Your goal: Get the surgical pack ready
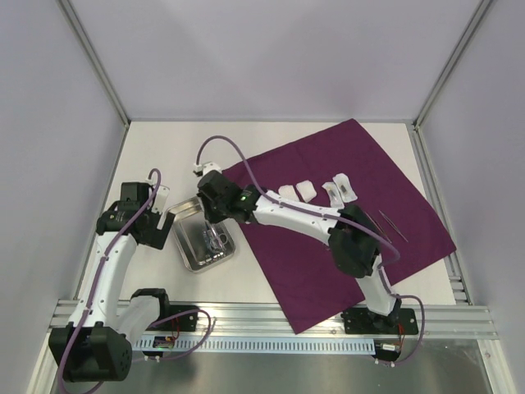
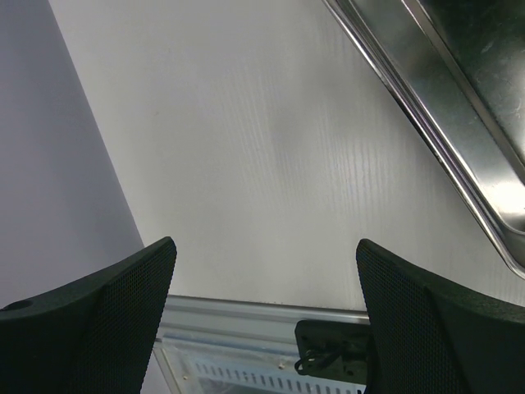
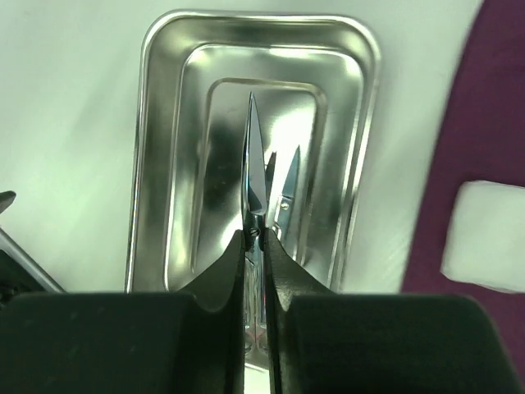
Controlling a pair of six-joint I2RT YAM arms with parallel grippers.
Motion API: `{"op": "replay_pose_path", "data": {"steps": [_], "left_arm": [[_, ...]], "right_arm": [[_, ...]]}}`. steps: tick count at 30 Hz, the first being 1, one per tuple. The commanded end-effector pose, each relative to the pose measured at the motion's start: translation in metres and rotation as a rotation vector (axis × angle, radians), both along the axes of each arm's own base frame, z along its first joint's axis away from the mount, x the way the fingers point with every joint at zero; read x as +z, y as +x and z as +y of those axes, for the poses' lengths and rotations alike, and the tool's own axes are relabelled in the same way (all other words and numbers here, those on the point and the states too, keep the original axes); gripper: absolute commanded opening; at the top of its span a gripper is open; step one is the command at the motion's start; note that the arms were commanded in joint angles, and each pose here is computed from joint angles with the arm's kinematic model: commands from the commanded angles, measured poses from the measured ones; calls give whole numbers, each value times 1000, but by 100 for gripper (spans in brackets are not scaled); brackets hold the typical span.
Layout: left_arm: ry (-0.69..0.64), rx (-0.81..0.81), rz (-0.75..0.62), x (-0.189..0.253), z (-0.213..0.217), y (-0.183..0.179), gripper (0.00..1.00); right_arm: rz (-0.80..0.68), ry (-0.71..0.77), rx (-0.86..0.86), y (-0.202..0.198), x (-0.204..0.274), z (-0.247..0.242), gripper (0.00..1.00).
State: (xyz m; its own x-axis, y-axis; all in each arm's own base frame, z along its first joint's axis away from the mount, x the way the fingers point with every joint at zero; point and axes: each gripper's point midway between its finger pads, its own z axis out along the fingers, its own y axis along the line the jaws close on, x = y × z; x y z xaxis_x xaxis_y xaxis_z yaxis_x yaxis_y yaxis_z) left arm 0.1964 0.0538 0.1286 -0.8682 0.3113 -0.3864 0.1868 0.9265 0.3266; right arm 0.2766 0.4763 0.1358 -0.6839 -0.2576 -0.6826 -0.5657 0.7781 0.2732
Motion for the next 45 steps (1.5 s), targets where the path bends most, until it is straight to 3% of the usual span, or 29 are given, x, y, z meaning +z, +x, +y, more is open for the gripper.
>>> {"op": "replay_pose_path", "data": {"steps": [1,15,27,29,33,37,45], "left_arm": [[11,15,-25,1,3,-1,100],[8,13,-31,1,3,-3,100],[14,9,-37,5,4,-5,100],[14,8,-37,5,3,-5,100],[14,8,-38,6,3,-5,100],[8,3,-44,8,2,-4,100],[9,-4,-38,11,2,-7,100]], "right_arm": [[-39,6,-31,6,-1,25,0],[-2,-144,-95,4,-77,18,1],[5,-172,-120,6,-91,15,0],[10,-177,-125,7,-93,15,4],[13,-161,-121,6,-83,17,19],[-17,-124,-122,9,-60,19,27],[-82,2,-55,0,20,10,31]]}}
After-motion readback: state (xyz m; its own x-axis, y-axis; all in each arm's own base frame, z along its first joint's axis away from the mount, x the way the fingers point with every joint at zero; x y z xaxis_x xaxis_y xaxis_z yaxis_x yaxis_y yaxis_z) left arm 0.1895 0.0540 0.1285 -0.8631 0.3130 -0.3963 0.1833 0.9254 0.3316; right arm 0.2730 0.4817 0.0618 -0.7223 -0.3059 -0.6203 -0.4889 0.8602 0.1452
